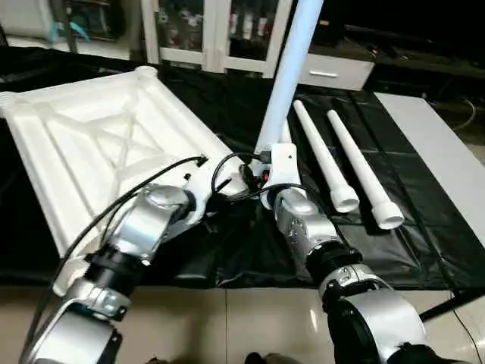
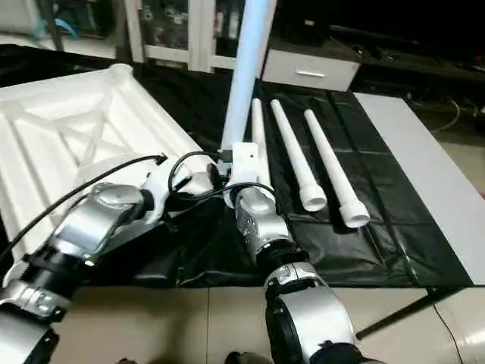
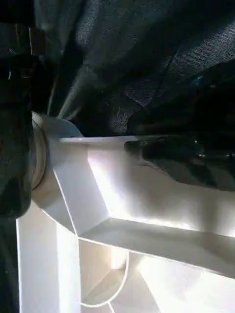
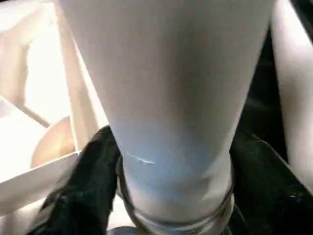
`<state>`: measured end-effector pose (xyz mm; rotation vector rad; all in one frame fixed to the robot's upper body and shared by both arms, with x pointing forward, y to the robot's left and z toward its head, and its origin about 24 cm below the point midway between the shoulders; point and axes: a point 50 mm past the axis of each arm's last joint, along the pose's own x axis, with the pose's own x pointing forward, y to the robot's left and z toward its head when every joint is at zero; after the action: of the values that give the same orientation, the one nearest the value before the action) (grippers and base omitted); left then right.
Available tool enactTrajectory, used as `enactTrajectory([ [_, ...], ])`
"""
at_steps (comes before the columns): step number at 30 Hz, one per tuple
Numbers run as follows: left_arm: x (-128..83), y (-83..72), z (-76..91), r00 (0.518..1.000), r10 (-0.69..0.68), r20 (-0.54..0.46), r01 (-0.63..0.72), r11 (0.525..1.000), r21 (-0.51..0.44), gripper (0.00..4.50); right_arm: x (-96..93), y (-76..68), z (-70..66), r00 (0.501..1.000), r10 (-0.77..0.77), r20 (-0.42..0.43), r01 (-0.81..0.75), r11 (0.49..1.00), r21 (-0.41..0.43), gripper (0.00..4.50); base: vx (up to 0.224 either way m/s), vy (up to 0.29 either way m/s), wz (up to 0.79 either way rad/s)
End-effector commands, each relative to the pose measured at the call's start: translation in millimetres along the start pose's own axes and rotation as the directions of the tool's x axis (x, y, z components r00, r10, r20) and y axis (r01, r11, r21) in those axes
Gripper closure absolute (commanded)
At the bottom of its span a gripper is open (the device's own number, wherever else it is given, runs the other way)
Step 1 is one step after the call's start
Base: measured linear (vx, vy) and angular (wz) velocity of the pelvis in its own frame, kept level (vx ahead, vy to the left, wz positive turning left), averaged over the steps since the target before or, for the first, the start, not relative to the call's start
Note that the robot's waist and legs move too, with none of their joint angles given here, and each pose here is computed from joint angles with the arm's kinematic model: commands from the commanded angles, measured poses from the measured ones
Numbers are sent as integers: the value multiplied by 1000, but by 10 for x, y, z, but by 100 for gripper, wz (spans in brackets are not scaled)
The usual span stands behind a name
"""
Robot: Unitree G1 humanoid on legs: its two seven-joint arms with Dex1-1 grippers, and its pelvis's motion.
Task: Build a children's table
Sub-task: Rotate leg to tighten
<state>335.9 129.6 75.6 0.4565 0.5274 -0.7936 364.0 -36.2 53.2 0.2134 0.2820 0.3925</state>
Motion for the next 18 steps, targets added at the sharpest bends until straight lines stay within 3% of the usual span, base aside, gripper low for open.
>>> enactTrajectory([
  [1, 26, -70, -183, 997, -41, -69, 40, 999, -9, 450, 15, 304, -7, 985, 169, 9, -170, 985, 14, 85, 0, 0, 0],
  [5, -36, -98, -201, 994, -102, -44, 103, 995, 8, 450, -40, 224, 16, 972, 233, 19, -232, 972, -28, 51, 0, 0, 0],
  [7, -98, -128, -264, 985, -163, -51, 165, 986, 38, 450, -116, 131, 32, 957, 290, 16, -288, 954, -88, 28, 26, -12, 1],
  [11, -213, -172, -381, 961, -265, -78, 270, 961, 60, 450, -296, -45, 25, 921, 386, -44, -386, 898, -211, 28, 46, -12, 1],
  [17, -321, -218, -452, 927, -360, -105, 371, 922, 110, 450, -468, -241, 55, 896, 434, -88, -441, 855, -274, 28, 9, 0, 0],
  [18, -374, -232, -481, 907, -404, -117, 417, 902, 115, 450, -548, -292, 82, 874, 475, -105, -484, 829, -279, 28, 0, 0, 0],
])
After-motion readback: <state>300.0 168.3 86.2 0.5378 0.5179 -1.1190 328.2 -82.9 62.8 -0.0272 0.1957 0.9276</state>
